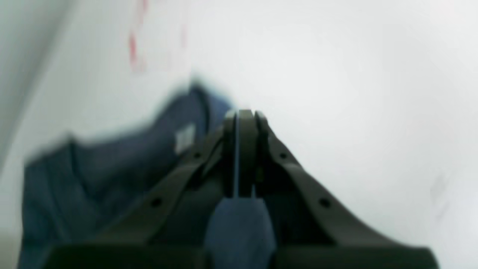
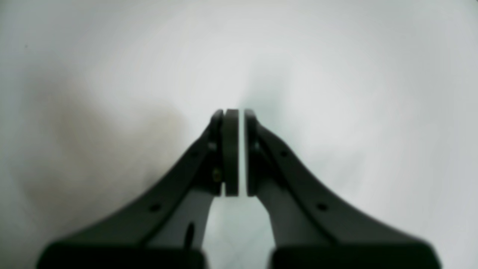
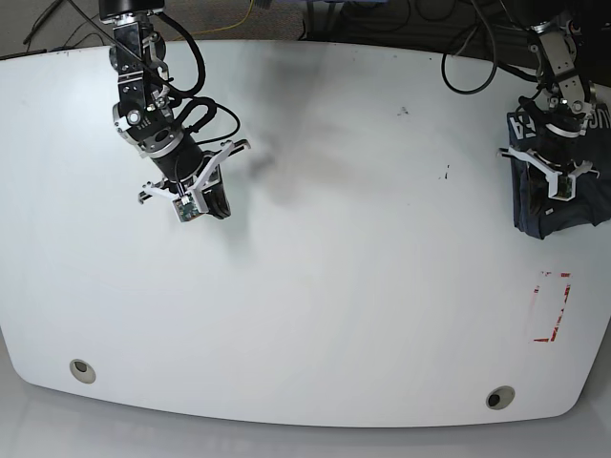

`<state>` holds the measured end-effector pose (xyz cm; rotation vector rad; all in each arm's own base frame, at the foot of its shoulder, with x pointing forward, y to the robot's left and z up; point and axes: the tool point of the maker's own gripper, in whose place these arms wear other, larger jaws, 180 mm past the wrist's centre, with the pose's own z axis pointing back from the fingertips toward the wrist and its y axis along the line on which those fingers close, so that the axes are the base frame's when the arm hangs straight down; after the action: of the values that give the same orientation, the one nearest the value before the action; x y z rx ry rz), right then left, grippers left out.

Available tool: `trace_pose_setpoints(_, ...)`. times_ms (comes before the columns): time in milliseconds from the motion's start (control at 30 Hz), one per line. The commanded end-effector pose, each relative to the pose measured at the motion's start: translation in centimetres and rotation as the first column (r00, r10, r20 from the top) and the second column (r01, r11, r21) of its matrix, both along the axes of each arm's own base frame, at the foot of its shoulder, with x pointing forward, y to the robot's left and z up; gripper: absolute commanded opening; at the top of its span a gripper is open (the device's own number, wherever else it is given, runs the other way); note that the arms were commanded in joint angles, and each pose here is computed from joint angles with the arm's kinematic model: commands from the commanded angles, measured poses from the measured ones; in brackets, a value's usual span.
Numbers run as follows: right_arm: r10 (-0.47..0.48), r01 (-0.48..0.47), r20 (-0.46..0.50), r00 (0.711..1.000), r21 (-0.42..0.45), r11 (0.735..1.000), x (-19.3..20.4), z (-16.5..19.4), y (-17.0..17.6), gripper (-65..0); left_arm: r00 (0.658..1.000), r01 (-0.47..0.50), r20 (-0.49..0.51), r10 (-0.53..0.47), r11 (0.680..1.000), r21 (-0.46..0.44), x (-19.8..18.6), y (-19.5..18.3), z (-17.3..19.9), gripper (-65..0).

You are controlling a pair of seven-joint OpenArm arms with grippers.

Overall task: Layout the t-shirt on the table in an organized manner, then fold the t-shirt properly
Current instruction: 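Push the folded shirt further with the left gripper to the table edge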

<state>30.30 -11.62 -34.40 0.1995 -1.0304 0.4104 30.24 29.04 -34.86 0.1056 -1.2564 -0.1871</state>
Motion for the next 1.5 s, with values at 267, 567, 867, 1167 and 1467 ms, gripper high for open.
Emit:
trace_pose_setpoints(267,0.002,-0.002,0.057,0.998,0.011,1.0,0.8,1.6,0.0,-63.1,0.997,0.056,0.046,-0.055,0.998,-0.033,1.4,-6.2,3.3,-65.0)
trace_pose_setpoints(567,-0.007,0.005,0.058,0.998,0.032,0.999,0.8,1.6,0.6,-63.1,0.998,0.03,0.052,-0.023,0.99,-0.137,1.1,-9.3,2.6,-65.0)
trace_pose_setpoints(867,-0.009,0.007,0.058,0.998,0.039,0.999,0.8,1.6,0.8,-63.1,0.993,-0.115,-0.032,0.111,0.978,-0.173,-1.0,-7.1,-0.7,-65.0)
trace_pose_setpoints(1167,-0.01,0.007,0.058,0.998,0.044,0.999,0.8,1.7,0.9,-63.1,0.958,-0.283,-0.078,0.274,0.946,-0.155,-3.5,-3.1,-2.3,-65.0)
trace_pose_setpoints(1467,-0.01,0.007,0.057,0.998,0.047,0.999,0.8,1.7,1.0,-63.1,0.944,-0.322,-0.128,0.303,0.932,-0.165,-4.5,-2.4,-4.2,-65.0)
